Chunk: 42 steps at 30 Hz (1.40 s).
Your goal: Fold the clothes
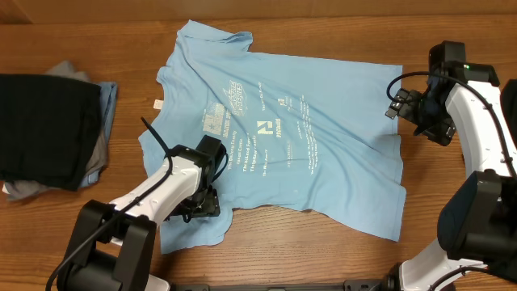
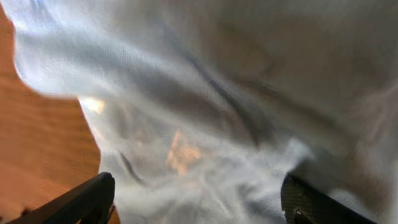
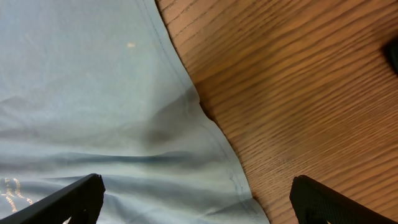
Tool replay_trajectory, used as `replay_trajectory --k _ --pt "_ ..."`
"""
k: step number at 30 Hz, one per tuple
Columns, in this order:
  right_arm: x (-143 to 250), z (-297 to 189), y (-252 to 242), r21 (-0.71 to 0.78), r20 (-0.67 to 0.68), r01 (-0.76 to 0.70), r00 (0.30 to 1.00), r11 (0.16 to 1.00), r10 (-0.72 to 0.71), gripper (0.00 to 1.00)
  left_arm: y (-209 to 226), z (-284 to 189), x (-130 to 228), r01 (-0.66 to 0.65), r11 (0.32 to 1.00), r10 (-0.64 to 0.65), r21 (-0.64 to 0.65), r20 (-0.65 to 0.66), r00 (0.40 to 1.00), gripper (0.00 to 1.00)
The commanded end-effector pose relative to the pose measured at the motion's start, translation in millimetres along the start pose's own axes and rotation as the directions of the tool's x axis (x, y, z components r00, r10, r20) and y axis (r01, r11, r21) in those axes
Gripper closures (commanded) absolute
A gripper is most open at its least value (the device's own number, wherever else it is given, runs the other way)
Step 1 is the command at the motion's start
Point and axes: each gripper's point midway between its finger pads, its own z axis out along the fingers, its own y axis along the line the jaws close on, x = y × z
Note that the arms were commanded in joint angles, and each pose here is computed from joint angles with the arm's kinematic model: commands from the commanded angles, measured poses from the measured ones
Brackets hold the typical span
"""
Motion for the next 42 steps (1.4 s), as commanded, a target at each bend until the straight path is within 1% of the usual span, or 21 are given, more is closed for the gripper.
replay_trajectory --k 1,3,6,8,10,11,12,14,15,19,22,24,31,35,42 --pt "-6.2 -7.2 -0.3 -0.001 0.028 -0.004 1.000 1.000 0.004 0.00 -2.9 -14.6 -4.7 -0.005 1.000 0.006 0.022 -0.035 0.999 0.11" --pt "-6.2 -7.2 -0.2 -0.002 0.028 -0.004 1.000 1.000 0.004 0.00 -2.4 -27.9 -11.1 -0.028 0.999 0.029 0.028 -0.028 0.999 0.10" --pt "-6.2 -7.2 -0.2 -0.002 0.028 -0.004 1.000 1.000 0.004 0.00 -0.2 -42.9 -18.0 -0.050 0.998 0.051 0.025 -0.016 0.999 0.04" --pt "-6.2 -7.2 -0.3 -0.001 0.028 -0.004 1.000 1.000 0.004 0.00 5.0 -48.2 -23.0 -0.041 0.999 0.041 0.006 -0.003 0.999 0.03" --pt "-6.2 -7.2 -0.3 -0.001 0.028 -0.004 1.000 1.000 0.004 0.00 7.7 -49.4 -28.9 -0.029 1.000 0.029 0.001 0.015 0.999 0.03" --pt "-6.2 -7.2 -0.3 -0.001 0.028 -0.004 1.000 1.000 0.004 0.00 7.0 -49.1 -32.4 -0.020 1.000 0.019 0.010 0.025 0.999 0.09" --pt "-6.2 -7.2 -0.2 -0.002 0.028 -0.004 1.000 1.000 0.004 0.00 3.5 -48.7 -35.8 -0.012 0.999 0.011 0.033 0.034 0.999 0.27" --pt "-6.2 -7.2 -0.3 -0.001 0.028 -0.004 1.000 1.000 0.004 0.00 -8.2 -49.5 -44.8 -0.001 0.995 -0.005 0.096 0.061 0.998 0.81" --pt "-6.2 -7.2 -0.3 -0.001 0.028 -0.004 1.000 1.000 0.004 0.00 -13.6 -50.4 -49.2 0.002 0.992 -0.011 0.124 0.076 0.997 0.96" --pt "-6.2 -7.2 -0.3 -0.001 0.028 -0.004 1.000 1.000 0.004 0.00 -29.7 -52.3 -63.4 0.003 0.980 -0.029 0.201 0.127 0.992 0.96" --pt "-6.2 -7.2 -0.3 -0.001 0.028 -0.004 1.000 1.000 0.004 0.00 -45.4 -48.8 -62.9 -0.006 0.960 -0.029 0.280 0.121 0.992 0.96" --pt "-6.2 -7.2 -0.3 -0.001 0.028 -0.004 1.000 1.000 0.004 0.00 -50.8 -43.3 -58.9 -0.010 0.952 -0.025 0.307 0.108 0.994 0.96" --pt "-6.2 -7.2 -0.3 -0.001 0.028 -0.004 1.000 1.000 0.004 0.00 -43.9 -15.1 -34.1 -0.004 0.962 -0.007 0.273 0.039 0.999 0.96" --pt "-6.2 -7.2 -0.3 -0.001 0.028 -0.004 1.000 1.000 0.004 0.00 -41.4 -1.1 -25.1 -0.004 0.965 -0.002 0.260 0.024 1.000 0.95" --pt "-6.2 -7.2 -0.3 -0.001 0.028 -0.004 1.000 1.000 0.004 0.00 -33.9 6.2 -11.2 -0.003 0.974 0.008 0.229 -0.021 1.000 0.92"
